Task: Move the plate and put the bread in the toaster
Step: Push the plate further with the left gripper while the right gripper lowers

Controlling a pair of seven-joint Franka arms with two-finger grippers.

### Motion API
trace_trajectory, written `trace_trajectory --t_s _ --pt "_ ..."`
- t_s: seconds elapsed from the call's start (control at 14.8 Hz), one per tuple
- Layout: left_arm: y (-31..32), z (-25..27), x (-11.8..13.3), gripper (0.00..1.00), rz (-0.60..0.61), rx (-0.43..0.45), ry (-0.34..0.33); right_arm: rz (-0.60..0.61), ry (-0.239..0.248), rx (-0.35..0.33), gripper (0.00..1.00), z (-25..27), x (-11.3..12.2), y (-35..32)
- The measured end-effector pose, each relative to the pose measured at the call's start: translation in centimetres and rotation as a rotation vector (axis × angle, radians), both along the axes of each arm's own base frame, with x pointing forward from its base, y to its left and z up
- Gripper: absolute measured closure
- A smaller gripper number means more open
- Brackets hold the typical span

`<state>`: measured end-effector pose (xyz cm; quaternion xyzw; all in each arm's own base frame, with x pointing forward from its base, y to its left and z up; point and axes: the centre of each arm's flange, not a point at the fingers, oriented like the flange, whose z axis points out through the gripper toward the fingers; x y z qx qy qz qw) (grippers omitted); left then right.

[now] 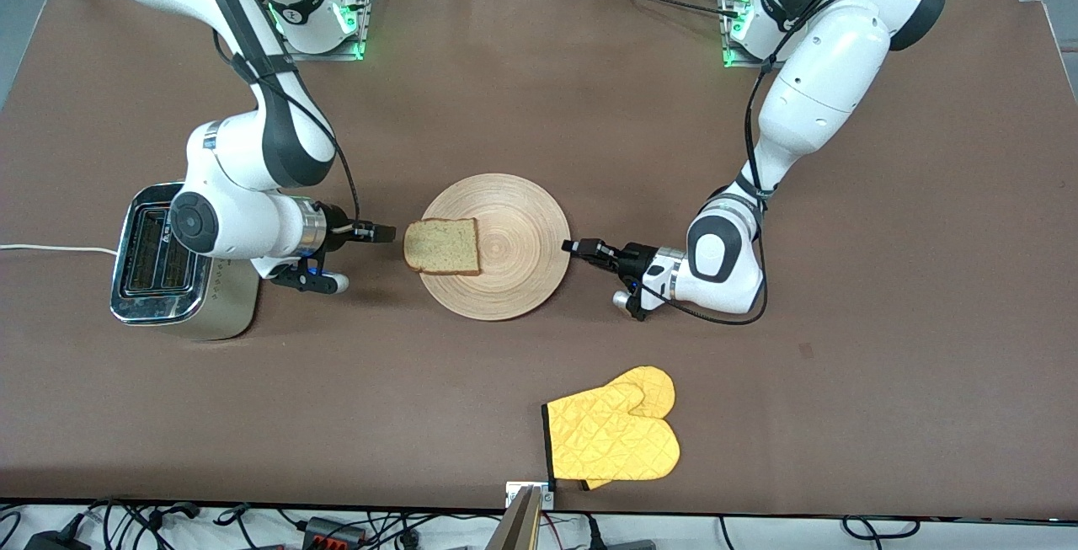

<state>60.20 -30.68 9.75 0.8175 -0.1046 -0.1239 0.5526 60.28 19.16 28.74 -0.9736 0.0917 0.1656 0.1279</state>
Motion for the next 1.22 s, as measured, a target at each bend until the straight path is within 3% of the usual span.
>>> trace_trajectory --t_s 0.07,0.34,0.54,0.81,1.01,1.22 --pt "0.6 0.0 0.4 0.66 0.001 0.008 -0.008 -0.010 0.007 0.010 0.18 -0.8 0.0 0.1" --pt "7.1 0.7 3.1 0.59 0.023 0.008 -0.017 0.006 0.029 0.121 0.18 -3.2 -0.1 0.7" --pt "13.4 2.2 4.7 0.56 0.010 -0.040 0.002 0.049 0.028 0.204 0.18 -5.3 0.0 0.1" --pt "21.3 5.0 5.8 0.56 -0.052 -0.025 -0.012 0.095 0.018 0.291 0.18 -7.6 -0.1 -0.3" --pt "27.2 8.4 6.4 0.64 -0.113 0.021 -0.035 0.086 0.021 0.315 0.20 -8.4 -0.1 -0.4" --pt "32.0 13.1 6.4 0.69 -0.166 0.119 0.041 0.082 0.022 0.316 0.21 -8.8 0.0 -0.4"
